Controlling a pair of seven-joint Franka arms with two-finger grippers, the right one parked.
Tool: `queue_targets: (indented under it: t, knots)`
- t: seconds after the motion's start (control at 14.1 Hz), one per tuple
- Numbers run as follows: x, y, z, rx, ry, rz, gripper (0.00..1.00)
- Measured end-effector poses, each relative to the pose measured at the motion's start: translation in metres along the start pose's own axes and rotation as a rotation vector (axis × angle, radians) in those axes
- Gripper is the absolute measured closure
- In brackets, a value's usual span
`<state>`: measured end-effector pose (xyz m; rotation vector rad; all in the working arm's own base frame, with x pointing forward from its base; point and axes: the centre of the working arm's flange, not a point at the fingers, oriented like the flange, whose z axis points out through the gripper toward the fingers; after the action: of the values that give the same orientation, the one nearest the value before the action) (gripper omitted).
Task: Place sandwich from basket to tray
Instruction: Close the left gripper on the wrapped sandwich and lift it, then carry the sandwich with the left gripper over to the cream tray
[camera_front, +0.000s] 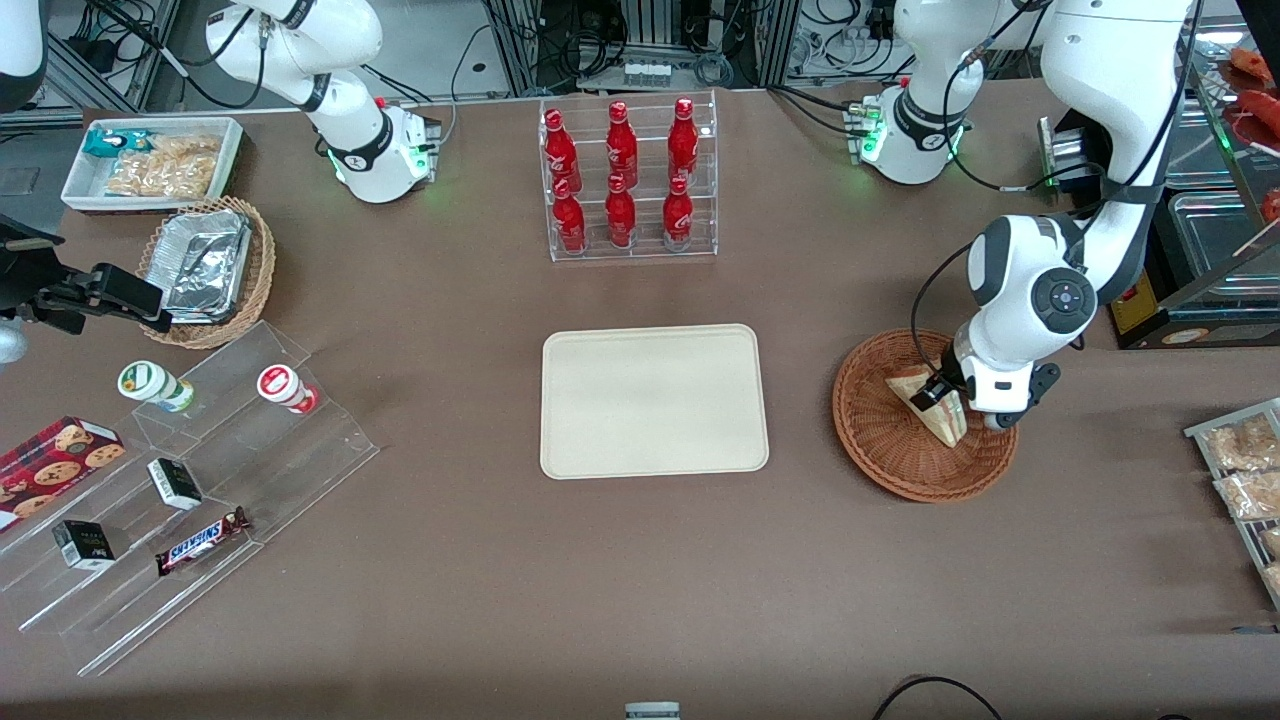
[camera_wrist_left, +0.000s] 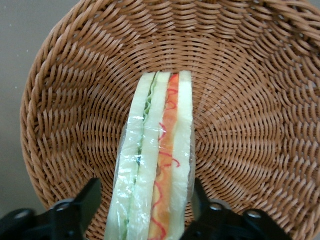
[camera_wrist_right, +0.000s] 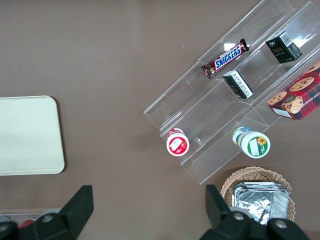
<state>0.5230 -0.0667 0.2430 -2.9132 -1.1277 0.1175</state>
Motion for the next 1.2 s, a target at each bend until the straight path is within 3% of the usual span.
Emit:
queue_targets:
  t: [0.21, 0.42, 0.71, 0.92, 1.2]
  knots:
    - [-0.003, 0.001, -0.001, 0.024, -0.021, 0.002, 0.59]
    - [0.003, 0.014, -0.035, 0.056, -0.049, 0.058, 0.81]
    - [-0.006, 0.064, -0.107, 0.082, -0.01, 0.368, 0.85]
    - [-0.044, 0.111, -0.12, 0.077, -0.026, 0.5, 0.85]
    - [-0.098, 0.175, -0.108, 0.032, -0.064, 0.597, 0.85]
